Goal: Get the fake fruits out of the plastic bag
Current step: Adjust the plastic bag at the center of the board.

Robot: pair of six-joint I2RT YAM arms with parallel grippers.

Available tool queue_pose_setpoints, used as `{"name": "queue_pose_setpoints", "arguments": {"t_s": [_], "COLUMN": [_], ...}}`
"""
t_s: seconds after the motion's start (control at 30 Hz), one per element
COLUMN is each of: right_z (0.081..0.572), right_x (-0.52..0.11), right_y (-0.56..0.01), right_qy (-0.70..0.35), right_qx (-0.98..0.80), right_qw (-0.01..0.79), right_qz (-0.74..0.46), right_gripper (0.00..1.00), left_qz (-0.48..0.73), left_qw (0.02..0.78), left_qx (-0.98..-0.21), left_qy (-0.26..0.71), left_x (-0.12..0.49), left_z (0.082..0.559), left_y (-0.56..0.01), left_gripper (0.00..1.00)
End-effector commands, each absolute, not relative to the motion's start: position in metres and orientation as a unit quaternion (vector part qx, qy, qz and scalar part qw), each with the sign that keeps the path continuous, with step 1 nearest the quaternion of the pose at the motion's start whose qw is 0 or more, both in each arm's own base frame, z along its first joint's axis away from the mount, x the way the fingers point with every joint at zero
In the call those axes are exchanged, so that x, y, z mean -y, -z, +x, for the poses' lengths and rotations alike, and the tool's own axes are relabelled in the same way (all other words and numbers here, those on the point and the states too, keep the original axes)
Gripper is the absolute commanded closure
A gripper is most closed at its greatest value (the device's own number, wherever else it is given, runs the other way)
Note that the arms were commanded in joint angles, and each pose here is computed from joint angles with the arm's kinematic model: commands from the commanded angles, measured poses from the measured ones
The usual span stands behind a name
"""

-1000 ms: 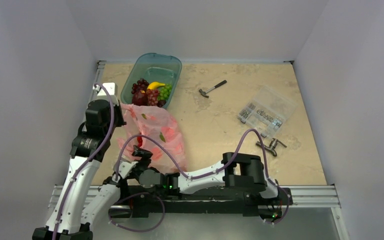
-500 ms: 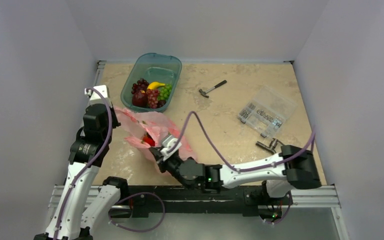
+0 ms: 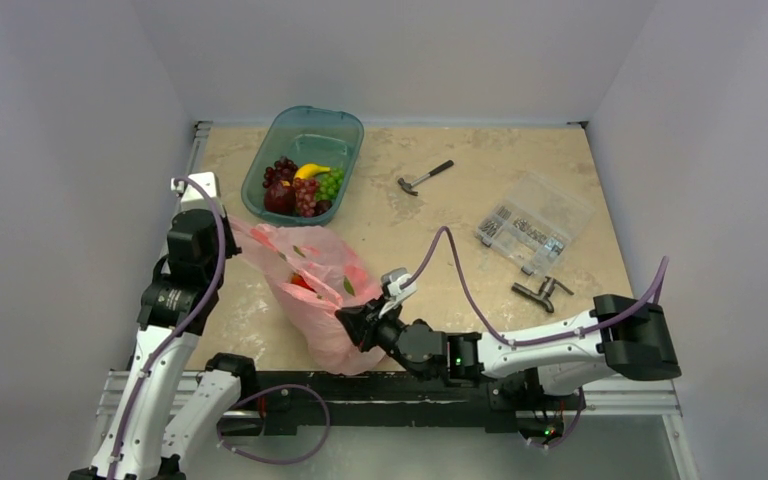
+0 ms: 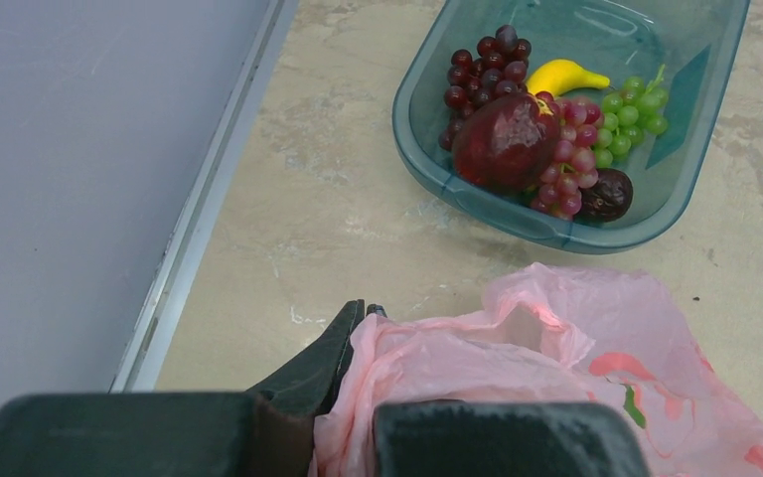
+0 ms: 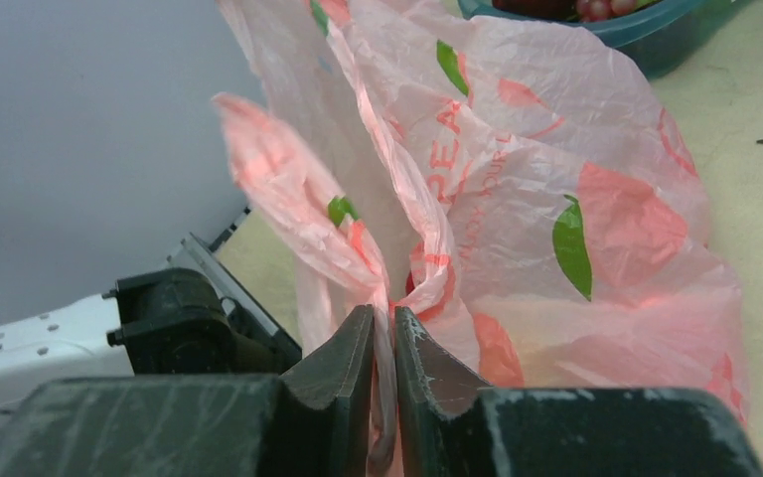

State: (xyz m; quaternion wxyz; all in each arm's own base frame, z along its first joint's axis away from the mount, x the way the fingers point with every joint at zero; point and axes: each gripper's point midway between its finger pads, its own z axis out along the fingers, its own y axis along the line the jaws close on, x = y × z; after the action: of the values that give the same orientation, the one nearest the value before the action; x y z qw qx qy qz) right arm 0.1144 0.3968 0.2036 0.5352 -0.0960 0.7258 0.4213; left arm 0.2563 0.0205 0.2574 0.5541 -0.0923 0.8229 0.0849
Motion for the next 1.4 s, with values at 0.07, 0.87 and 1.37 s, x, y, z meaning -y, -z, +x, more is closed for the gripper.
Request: {"name": "queue_pose_setpoints", "arguments": {"t_s": [0.07,0.87,1.37], "right_z": [0.122,0.142,0.212], "right_x": [-0.409,-0.529,-0.474], "right_y": [-0.202,-0.252,-0.349], "right_qy": [-0.365,-0.252,-0.282], "right_qx": [-0.743,-0.623,-0.637], "right_qw": [0.524,0.569,0.679], "right_qz": [-0.201,-0.474,-0.230], "right_gripper": [0.57,0.19,0.97], "left_qz": [-0.087,-0.068,-0.143], "left_qw": [0.580,0.582,0.584], "left_qx": [-0.806,-0.809,-0.789], "left_qy": [-0.086,-0.047,-0.123], "left_x": [-0.022,-0.007,-0.045], "left_z": [0.262,0.265,0.251], "left_y": [-0.270,-0.272,-0.280], "left_gripper": [1.00,1.00,1.00]}}
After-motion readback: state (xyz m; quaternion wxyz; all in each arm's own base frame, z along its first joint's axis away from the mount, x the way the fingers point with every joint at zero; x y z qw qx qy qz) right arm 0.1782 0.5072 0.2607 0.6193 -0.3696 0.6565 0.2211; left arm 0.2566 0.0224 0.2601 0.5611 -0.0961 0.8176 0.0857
